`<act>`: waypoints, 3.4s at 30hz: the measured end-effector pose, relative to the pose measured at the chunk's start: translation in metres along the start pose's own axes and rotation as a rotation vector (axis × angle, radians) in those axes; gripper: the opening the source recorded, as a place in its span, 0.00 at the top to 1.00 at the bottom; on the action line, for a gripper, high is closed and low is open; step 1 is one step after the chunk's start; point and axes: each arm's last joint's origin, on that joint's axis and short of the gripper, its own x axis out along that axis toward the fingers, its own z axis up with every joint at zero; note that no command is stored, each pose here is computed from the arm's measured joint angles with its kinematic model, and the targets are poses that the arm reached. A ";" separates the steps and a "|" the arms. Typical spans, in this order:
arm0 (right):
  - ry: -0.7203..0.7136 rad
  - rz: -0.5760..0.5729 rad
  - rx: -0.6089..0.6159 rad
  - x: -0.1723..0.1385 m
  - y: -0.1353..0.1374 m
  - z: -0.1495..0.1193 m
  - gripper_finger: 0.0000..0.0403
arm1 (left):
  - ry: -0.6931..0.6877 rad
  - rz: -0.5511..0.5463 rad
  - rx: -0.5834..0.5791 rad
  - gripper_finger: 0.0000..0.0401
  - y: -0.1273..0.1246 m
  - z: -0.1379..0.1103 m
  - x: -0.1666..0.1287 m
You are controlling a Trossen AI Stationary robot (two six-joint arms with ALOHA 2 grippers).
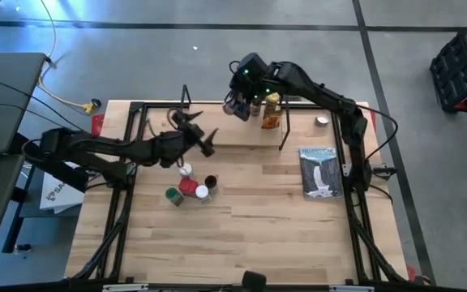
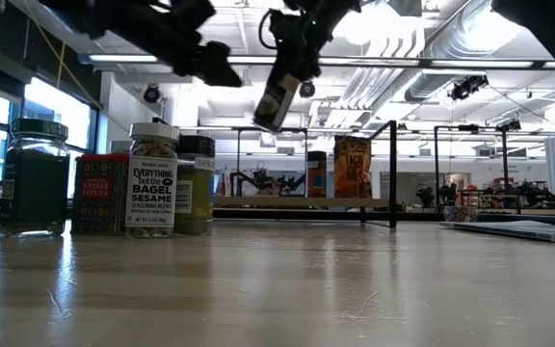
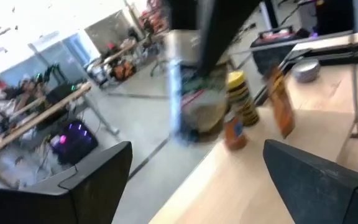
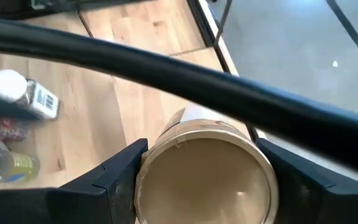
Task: Shelf spices
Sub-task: Put the gold seasoning bottle on the shelf
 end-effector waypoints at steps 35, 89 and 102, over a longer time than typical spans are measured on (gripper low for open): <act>0.235 0.087 0.122 0.092 -0.060 -0.044 0.35 | -0.018 -0.005 -0.164 0.10 0.028 -0.020 -0.032; 0.072 0.019 -0.179 0.029 -0.024 -0.012 0.41 | -0.029 -0.024 -0.183 0.10 0.026 -0.018 -0.034; 0.142 0.067 -0.043 0.054 -0.057 -0.030 0.95 | -0.030 -0.024 -0.184 0.10 0.026 -0.018 -0.034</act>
